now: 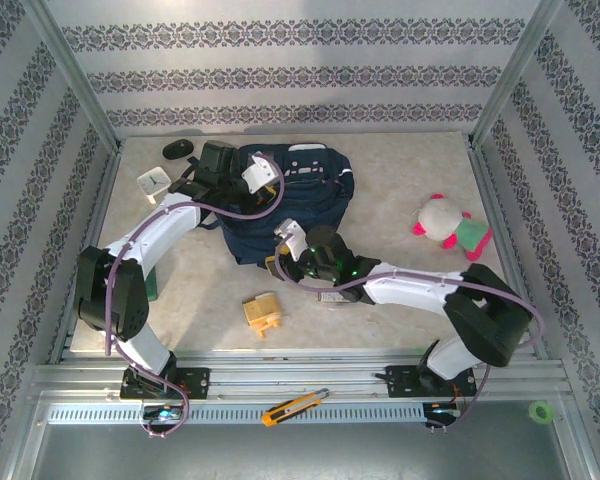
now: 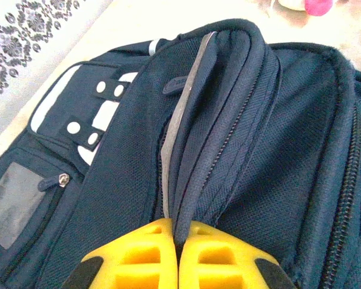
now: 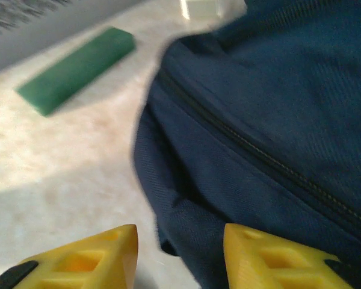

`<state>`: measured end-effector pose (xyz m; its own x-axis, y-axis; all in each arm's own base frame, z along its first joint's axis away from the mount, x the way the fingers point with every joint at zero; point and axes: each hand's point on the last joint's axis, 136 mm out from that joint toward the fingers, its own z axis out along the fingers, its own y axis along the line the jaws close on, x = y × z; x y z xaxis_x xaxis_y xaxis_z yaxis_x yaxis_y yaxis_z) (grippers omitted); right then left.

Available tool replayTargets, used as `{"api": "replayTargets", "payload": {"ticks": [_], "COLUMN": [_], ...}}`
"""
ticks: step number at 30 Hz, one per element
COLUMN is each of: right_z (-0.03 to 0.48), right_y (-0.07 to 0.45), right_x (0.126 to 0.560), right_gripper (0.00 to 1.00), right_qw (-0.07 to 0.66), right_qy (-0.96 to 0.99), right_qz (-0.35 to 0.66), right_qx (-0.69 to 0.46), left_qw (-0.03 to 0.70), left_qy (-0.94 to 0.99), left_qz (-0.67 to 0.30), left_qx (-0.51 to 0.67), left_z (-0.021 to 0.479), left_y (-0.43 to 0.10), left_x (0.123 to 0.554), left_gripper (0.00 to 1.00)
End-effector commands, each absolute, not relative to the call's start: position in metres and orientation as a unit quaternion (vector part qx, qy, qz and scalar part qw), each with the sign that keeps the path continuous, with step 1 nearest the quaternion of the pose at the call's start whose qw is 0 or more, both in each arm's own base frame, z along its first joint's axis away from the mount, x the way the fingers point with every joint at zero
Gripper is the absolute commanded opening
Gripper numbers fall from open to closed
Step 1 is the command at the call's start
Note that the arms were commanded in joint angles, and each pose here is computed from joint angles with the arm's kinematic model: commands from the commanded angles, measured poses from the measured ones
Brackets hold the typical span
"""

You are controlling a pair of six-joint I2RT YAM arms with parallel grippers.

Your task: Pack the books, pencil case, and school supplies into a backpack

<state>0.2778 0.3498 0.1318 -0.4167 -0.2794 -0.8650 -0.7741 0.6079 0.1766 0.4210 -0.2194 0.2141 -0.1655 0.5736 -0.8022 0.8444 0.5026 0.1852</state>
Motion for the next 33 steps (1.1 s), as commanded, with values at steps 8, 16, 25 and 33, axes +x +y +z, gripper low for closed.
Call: {"api": "replayTargets", "payload": {"ticks": [8,16,25,33], "right_z": [0.061,0.088,0.181,0.2], "right_y": [0.282,0.294,0.298,0.35], "right_x": [0.317,0.304,0.282,0.289], "right_gripper": [0.38,0.49,0.54,0.53], "right_qw": [0.391,0.4,0.473,0.486], "right_qy": [0.87,0.846,0.775,0.755], "right_qz": [0.183,0.226,0.279,0.319], "right_qx": [-0.238,-0.269,-0.313,-0.302], "left_qw": [0.54,0.534,0.523,0.543], "left_qy": [0.665,0.652,0.653,0.658], "left_qz": [-0.085,-0.029,-0.038,-0.078], "left_qx": [0.509,0.537,0.547,0.516], "left_z": [0.316,0.318,0.308,0.326], "left_y": [-0.222,-0.213,-0.218,-0.226], "left_x": [0.426,0.432,0.438,0.437], "left_gripper": [0.0,0.0,0.0,0.0]}}
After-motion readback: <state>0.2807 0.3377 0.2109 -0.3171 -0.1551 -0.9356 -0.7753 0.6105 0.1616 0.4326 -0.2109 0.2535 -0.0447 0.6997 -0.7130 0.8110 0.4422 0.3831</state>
